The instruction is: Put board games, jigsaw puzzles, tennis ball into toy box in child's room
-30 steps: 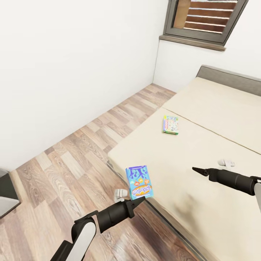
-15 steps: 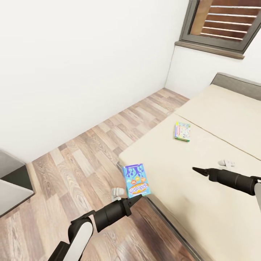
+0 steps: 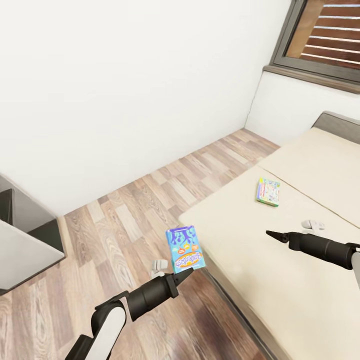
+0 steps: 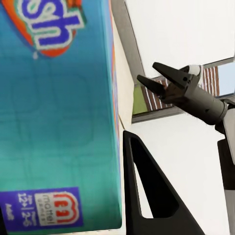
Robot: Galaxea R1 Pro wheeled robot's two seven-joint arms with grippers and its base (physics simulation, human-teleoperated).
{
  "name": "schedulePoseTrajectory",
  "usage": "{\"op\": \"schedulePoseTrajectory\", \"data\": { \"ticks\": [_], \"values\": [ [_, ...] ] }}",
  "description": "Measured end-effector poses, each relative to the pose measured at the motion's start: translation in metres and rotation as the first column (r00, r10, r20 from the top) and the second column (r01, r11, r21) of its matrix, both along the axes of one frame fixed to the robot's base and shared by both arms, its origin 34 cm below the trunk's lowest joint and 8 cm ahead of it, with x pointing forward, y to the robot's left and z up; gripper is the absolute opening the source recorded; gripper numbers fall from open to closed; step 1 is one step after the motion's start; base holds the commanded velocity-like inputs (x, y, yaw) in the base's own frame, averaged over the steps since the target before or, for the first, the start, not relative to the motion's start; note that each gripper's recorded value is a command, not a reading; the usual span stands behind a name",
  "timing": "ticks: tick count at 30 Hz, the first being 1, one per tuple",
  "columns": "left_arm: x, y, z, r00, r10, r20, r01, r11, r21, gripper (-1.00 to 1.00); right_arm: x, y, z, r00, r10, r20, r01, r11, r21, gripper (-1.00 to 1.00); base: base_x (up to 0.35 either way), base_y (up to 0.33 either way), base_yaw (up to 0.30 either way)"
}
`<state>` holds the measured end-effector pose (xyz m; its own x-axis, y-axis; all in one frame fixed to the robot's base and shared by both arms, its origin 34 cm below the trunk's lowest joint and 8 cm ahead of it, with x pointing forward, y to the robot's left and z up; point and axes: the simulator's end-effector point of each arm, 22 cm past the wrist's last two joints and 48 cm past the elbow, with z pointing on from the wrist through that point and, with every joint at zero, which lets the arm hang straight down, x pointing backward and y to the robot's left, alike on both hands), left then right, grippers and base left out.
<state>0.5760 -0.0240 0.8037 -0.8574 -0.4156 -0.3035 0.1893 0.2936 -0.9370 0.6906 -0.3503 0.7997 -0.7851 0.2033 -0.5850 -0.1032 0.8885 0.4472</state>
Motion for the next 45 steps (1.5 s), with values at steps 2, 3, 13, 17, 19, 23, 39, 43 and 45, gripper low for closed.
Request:
{"op": "schedulePoseTrajectory", "data": {
  "ticks": [2, 3, 13, 17, 19, 23, 39, 43, 45],
  "values": [
    [0.0, 0.0, 0.004, 1.0, 0.0, 0.002, 0.0, 1.0, 0.0, -1.0, 0.0, 0.0, 0.004, 1.0, 0.0, 0.002, 0.0, 1.0, -0.001, 1.0, 0.0, 0.0, 0.205],
    [0.0, 0.0, 0.006, 1.0, 0.0, 0.003, 0.0, 1.0, 0.0, -1.0, 0.0, -0.001, 0.007, 1.0, 0.0, 0.004, 0.0, 1.0, -0.001, 1.0, 0.0, 0.0, 0.205],
    [0.0, 0.001, 0.025, 1.0, 0.002, 0.012, -0.002, 1.0, 0.003, -1.0, 0.0, -0.001, 0.028, 1.0, 0.001, 0.015, -0.001, 1.0, -0.003, 1.0, 0.0, 0.0, 0.202],
    [0.0, 0.001, 0.032, 1.0, 0.002, 0.015, -0.002, 1.0, 0.004, -1.0, 0.0, -0.001, 0.037, 1.0, 0.001, 0.02, -0.001, 1.0, -0.002, 1.0, 0.0, 0.0, 0.2],
    [0.0, 0.001, 0.036, 1.0, 0.002, 0.018, -0.002, 1.0, 0.005, -1.0, 0.0, -0.001, 0.041, 1.0, 0.001, 0.022, -0.001, 1.0, -0.003, 1.0, 0.0, 0.0, 0.2],
    [-0.001, 0.001, 0.044, 1.0, 0.002, 0.022, -0.002, 1.0, 0.004, -1.0, 0.0, -0.001, 0.05, 1.0, 0.001, 0.027, -0.001, 1.0, -0.003, 1.0, 0.0, 0.0, 0.2],
    [-0.002, 0.001, 0.075, 0.999, 0.001, 0.043, -0.001, 1.0, 0.002, -1.0, -0.001, -0.001, 0.082, 0.999, 0.001, 0.046, -0.001, 1.0, -0.003, 1.0, 0.0, 0.0, 0.199],
    [-0.002, 0.001, 0.082, 0.999, 0.001, 0.047, -0.001, 1.0, 0.003, -1.0, -0.002, 0.0, 0.09, 0.999, 0.001, 0.051, -0.001, 1.0, -0.001, 1.0, 0.0, 0.0, 0.199],
    [-0.003, 0.0, 0.085, 0.999, 0.001, 0.048, -0.001, 1.0, 0.004, -1.0, -0.002, 0.0, 0.094, 0.999, 0.001, 0.054, -0.001, 1.0, -0.002, 1.0, 0.0, 0.0, 0.199]
  ]
}}
